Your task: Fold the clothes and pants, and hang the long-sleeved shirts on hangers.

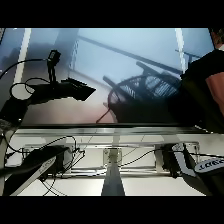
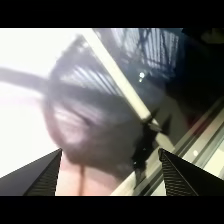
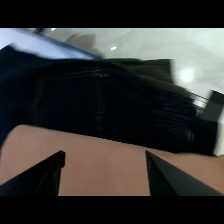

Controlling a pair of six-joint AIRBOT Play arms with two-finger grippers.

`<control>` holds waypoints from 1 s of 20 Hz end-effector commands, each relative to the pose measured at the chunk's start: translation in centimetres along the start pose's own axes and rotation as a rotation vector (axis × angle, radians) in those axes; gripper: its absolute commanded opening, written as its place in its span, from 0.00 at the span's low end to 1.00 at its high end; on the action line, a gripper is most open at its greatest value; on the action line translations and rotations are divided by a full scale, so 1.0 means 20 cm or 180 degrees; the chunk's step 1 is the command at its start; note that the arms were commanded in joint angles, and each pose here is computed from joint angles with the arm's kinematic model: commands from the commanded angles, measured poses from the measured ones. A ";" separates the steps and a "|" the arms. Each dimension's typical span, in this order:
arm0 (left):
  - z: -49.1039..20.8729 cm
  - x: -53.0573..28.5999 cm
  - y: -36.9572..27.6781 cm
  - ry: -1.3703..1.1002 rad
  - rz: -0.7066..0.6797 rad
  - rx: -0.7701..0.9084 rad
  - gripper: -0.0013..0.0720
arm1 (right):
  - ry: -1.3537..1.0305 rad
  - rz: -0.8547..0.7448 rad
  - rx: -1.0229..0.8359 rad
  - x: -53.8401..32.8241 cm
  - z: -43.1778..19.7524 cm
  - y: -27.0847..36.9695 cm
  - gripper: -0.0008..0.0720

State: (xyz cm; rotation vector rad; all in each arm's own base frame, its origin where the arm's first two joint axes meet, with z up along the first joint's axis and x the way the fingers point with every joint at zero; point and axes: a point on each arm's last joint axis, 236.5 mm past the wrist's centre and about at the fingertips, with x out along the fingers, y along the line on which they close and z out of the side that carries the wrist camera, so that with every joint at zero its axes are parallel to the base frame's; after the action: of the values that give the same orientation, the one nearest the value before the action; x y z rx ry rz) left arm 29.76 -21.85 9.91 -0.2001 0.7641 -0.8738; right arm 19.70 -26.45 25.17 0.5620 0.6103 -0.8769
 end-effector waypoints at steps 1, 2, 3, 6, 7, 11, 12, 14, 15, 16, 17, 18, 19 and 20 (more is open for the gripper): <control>0.00 0.00 0.00 -0.0007 -0.0003 -0.0003 0.97 | 0.0062 0.0673 -0.0957 0.05 -0.07 0.43 0.66; 0.00 0.00 0.00 -0.0007 -0.0003 -0.0003 0.97 | 0.0037 0.0853 -0.1168 0.05 -0.10 0.55 0.53; 0.00 0.00 0.00 -0.0006 -0.0004 -0.0003 0.97 | -0.0018 0.1054 -0.1325 0.03 -0.12 0.69 0.33; 0.00 0.00 0.00 -0.0007 -0.0003 -0.0003 0.97 | -0.0268 0.1691 -0.1667 -0.11 -0.20 1.09 0.05; 0.00 0.00 0.00 -0.0007 -0.0003 -0.0003 0.97 | -0.0309 0.1888 -0.1775 -0.17 -0.25 1.20 0.05; 0.00 0.00 0.00 -0.0007 -0.0003 -0.0003 0.97 | -0.0208 0.2627 -0.2280 -0.41 -0.57 1.56 0.05; 0.00 0.00 0.00 -0.0007 -0.0003 -0.0003 0.97 | -0.0133 0.2778 -0.2419 -0.46 -0.67 1.62 0.05; 0.00 0.00 0.00 -0.0007 -0.0003 -0.0003 0.97 | 0.0011 0.3024 -0.2671 -0.54 -0.86 1.73 0.05; 0.00 0.00 0.00 -0.0007 -0.0003 -0.0003 0.97 | 0.0071 0.3117 -0.2784 -0.58 -0.94 1.77 0.05; 0.00 0.00 0.00 -0.0007 -0.0003 -0.0003 0.97 | 0.0127 0.3190 -0.2907 -0.60 -1.02 1.80 0.05; 0.00 0.00 0.00 -0.0007 -0.0003 -0.0003 0.97 | 0.0151 0.3230 -0.3054 -0.61 -1.08 1.82 0.05; 0.00 0.00 0.00 -0.0007 -0.0003 -0.0003 0.97 | 0.0146 0.3217 -0.3209 -0.60 -1.13 1.84 0.05; 0.00 0.00 0.00 -0.0007 -0.0003 -0.0003 0.97 | 0.0149 0.3181 -0.3323 -0.58 -1.17 1.85 0.04; 0.00 0.00 0.00 -0.0007 -0.0003 -0.0003 0.97 | 0.0180 0.3178 -0.3345 -0.57 -1.19 1.86 0.04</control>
State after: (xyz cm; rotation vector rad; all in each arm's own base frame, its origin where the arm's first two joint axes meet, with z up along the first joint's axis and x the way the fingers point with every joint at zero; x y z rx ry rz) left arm 29.75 -21.89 9.95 -0.2027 0.7637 -0.8747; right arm 38.82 12.39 25.40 -0.0416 0.6174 0.3816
